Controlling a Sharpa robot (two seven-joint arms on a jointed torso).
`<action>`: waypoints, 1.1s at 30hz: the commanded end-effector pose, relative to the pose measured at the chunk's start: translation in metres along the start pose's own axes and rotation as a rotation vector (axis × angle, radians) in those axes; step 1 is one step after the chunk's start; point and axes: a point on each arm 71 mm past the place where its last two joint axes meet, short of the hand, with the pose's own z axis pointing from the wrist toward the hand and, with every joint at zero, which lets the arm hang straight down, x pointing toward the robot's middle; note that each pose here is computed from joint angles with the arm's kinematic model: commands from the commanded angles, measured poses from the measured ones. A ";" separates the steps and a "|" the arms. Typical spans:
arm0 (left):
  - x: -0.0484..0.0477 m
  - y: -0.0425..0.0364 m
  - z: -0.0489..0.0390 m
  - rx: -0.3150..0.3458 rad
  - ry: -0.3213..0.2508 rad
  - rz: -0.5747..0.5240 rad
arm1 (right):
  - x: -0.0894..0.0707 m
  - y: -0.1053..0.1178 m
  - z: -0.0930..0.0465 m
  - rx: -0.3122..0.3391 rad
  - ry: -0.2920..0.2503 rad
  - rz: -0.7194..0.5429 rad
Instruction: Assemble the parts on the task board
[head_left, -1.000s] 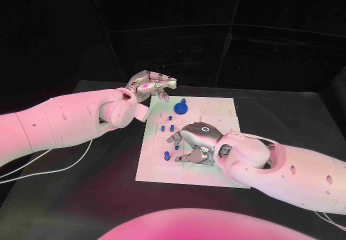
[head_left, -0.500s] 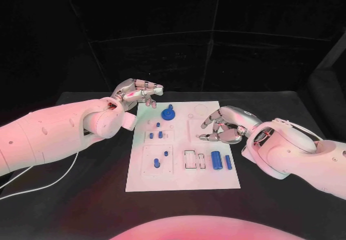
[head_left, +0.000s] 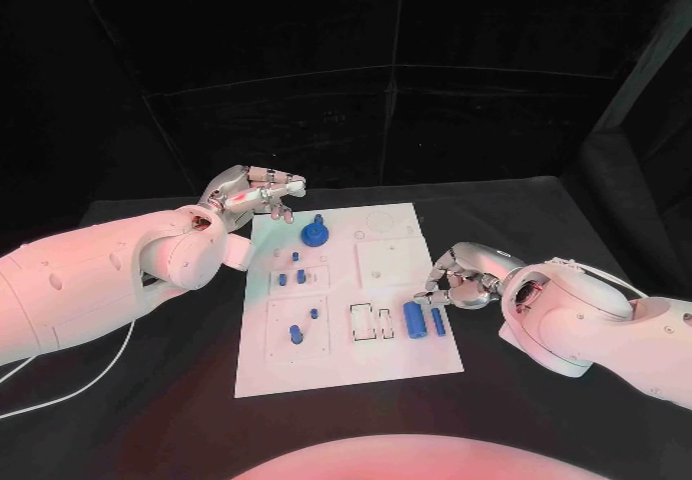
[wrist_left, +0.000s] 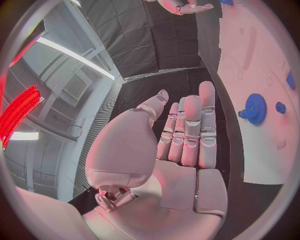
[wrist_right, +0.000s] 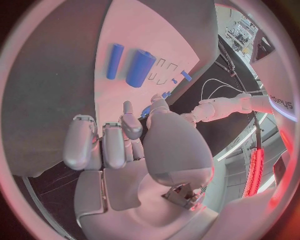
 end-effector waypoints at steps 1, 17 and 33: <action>0.0001 -0.0020 0.0000 0.012 0.003 -0.005 | 0.005 -0.002 -0.001 0.054 0.023 -0.081; -0.0038 -0.0014 -0.0010 0.008 -0.002 -0.003 | 0.026 0.008 0.000 0.039 0.039 -0.122; -0.0045 -0.0010 -0.0014 0.003 -0.001 -0.003 | 0.045 0.011 0.006 0.057 0.115 -0.161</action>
